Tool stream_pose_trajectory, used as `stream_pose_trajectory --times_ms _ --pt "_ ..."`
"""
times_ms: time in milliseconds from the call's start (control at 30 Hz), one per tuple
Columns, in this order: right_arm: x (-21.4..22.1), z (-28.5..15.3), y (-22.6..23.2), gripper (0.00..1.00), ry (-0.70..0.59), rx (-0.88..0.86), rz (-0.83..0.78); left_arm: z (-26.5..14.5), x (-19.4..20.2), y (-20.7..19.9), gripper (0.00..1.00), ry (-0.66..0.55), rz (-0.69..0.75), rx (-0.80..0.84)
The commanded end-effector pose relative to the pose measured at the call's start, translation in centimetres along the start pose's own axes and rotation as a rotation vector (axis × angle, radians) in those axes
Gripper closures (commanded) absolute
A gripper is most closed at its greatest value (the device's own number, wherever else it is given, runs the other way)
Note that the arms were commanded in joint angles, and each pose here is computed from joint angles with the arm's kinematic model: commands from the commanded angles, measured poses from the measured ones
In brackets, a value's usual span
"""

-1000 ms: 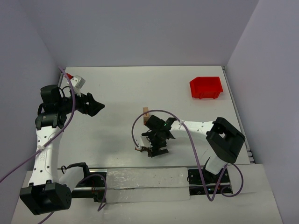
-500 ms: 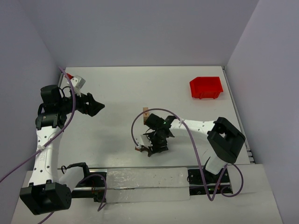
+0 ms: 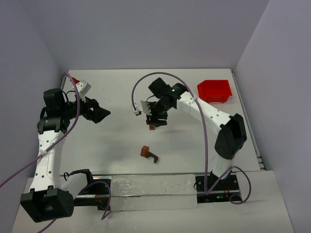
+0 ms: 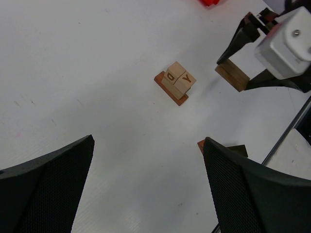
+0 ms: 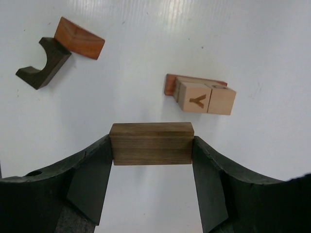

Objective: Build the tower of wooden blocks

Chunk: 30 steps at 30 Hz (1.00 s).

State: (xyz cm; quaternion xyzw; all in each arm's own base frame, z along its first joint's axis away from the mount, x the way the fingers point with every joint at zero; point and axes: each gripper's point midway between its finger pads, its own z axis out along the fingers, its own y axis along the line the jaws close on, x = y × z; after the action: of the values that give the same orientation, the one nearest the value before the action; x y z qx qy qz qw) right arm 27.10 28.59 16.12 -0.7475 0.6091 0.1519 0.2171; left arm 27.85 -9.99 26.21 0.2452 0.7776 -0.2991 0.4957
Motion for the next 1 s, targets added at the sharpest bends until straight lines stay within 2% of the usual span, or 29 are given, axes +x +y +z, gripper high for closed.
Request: stream_pose_trajectory --times_ms 0,267,967 --pt "0.6 0.2 -1.1 0.93 0.06 -0.086 0.045 -0.1 -2.1 -0.8 0.01 -0.04 0.063 0.051" --pt "0.6 1.2 -4.7 0.94 0.06 -0.073 0.111 -0.1 -2.0 -0.8 0.01 -0.041 0.066 0.046" --pt "1.4 3.7 -7.6 0.91 0.065 -0.02 0.165 0.1 -2.7 0.0 0.01 -0.043 0.041 0.021"
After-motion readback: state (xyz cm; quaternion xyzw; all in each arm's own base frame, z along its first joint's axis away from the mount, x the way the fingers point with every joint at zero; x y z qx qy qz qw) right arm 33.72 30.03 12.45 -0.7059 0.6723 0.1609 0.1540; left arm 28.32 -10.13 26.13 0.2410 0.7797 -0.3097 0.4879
